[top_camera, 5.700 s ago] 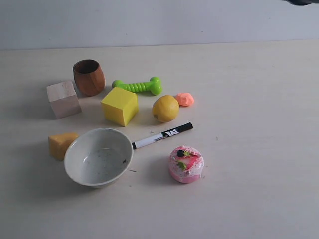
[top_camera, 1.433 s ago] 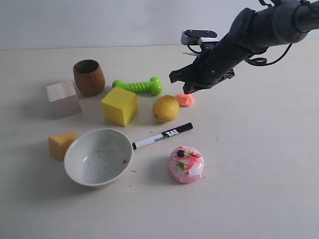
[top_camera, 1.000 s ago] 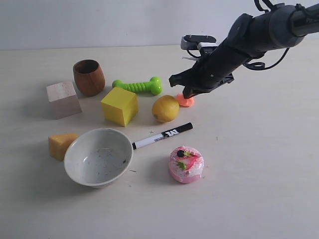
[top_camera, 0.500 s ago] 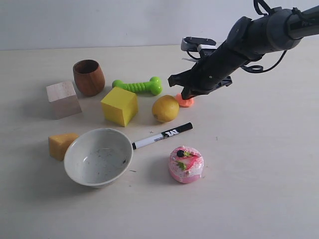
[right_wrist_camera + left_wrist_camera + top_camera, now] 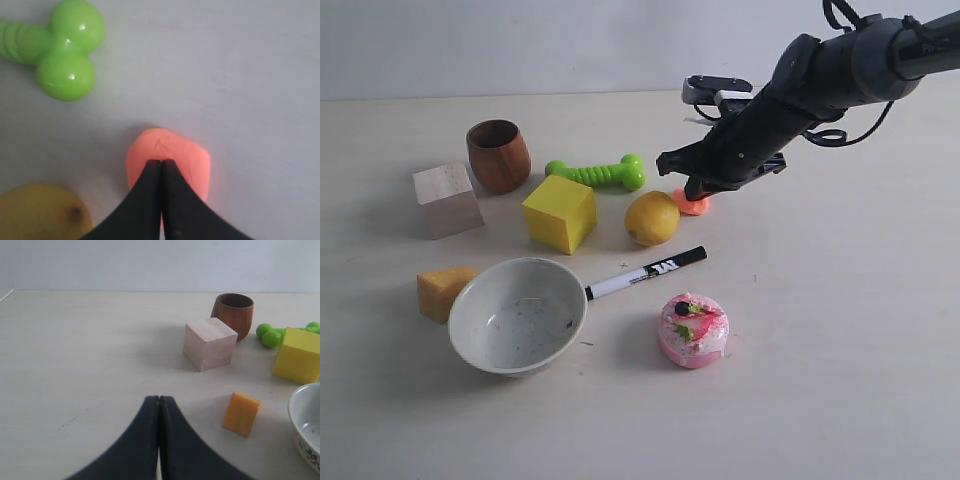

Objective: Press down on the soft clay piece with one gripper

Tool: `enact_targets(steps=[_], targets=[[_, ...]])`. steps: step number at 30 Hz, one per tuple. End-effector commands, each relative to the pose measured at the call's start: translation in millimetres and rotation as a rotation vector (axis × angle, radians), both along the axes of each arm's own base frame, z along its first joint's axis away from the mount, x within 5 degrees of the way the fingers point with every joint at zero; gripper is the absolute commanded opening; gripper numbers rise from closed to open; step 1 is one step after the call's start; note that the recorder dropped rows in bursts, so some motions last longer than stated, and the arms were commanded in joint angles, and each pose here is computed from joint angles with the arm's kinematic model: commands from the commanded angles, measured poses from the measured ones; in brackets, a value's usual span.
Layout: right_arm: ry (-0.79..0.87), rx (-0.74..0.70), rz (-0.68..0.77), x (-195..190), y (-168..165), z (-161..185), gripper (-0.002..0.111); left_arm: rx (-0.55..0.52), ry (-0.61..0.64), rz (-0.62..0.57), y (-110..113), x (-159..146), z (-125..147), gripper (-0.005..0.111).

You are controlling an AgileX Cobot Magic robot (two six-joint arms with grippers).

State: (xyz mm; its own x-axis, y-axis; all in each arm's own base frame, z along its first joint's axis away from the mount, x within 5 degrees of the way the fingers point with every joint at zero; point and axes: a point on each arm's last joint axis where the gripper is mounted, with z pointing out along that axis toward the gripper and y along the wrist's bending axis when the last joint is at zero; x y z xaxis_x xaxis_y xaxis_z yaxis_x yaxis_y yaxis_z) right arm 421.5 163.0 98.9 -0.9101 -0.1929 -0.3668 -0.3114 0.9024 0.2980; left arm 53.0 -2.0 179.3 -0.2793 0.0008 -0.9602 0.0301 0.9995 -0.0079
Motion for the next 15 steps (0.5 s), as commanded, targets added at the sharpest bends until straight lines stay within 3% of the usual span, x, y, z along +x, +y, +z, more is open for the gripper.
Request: enact_targets(steps=[1,15], targets=[[0.064,-0.053,0.051,-7,-3,-20,0.000,-0.004,-0.015,-0.005,0,0,2,0.000],[0.138,-0.069,0.045,-12,-4,-42,0.000,-0.004,-0.015,-0.005,0,0,2,0.000]])
